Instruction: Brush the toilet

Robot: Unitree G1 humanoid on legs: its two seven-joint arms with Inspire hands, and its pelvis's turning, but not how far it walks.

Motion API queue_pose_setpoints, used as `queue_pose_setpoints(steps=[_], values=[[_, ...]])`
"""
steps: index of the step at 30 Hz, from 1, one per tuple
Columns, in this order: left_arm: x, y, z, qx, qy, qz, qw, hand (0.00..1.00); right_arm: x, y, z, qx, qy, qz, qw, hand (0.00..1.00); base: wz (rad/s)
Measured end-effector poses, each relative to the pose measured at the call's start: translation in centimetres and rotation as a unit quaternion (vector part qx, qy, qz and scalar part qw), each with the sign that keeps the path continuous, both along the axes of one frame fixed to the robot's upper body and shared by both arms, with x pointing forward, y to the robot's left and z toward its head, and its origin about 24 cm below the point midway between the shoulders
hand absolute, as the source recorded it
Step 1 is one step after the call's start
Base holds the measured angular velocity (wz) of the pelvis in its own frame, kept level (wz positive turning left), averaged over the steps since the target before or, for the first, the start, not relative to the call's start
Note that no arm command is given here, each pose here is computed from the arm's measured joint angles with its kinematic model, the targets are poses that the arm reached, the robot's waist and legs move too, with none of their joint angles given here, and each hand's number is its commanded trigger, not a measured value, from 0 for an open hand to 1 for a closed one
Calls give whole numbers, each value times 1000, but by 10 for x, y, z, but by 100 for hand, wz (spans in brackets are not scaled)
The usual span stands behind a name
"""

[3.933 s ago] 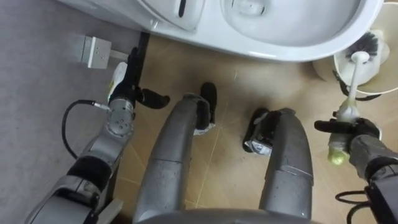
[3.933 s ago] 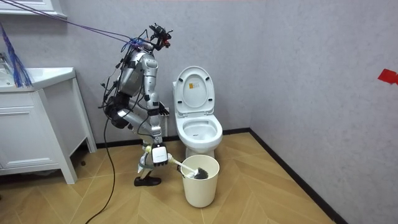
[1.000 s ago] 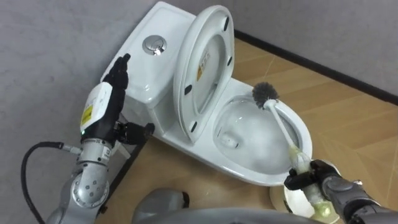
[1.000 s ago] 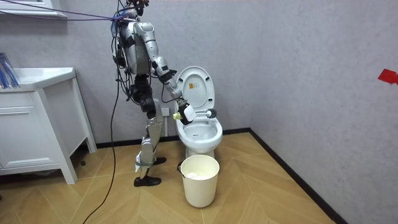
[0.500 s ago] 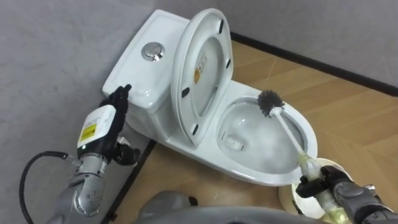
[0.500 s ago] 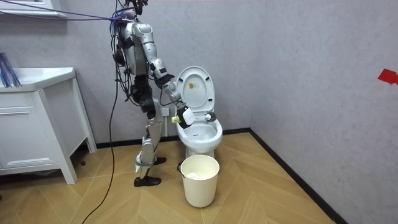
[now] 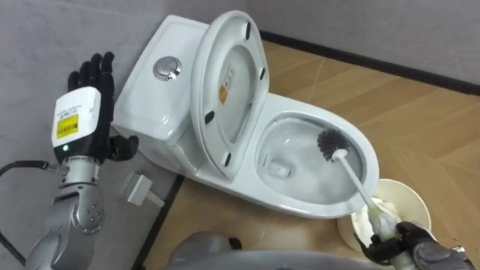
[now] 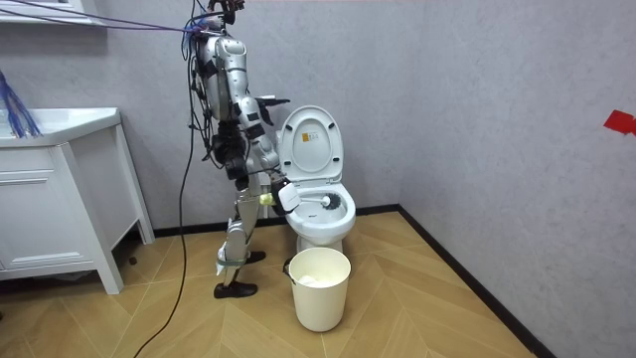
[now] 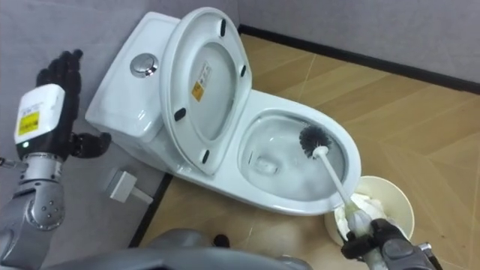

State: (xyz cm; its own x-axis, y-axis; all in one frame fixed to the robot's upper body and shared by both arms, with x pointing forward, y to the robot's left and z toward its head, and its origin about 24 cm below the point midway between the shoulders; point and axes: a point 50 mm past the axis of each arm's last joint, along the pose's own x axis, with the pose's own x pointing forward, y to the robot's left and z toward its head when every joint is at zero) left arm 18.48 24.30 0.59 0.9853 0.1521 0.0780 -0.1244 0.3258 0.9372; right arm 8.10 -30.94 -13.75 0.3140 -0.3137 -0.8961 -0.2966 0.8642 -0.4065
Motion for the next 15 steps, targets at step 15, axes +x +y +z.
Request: queue_pose_setpoints(steps=[15], values=[[-2,-10,-13,-5,20,-17,1000,0,6,1,1,-2,4,24,1000,100,0]])
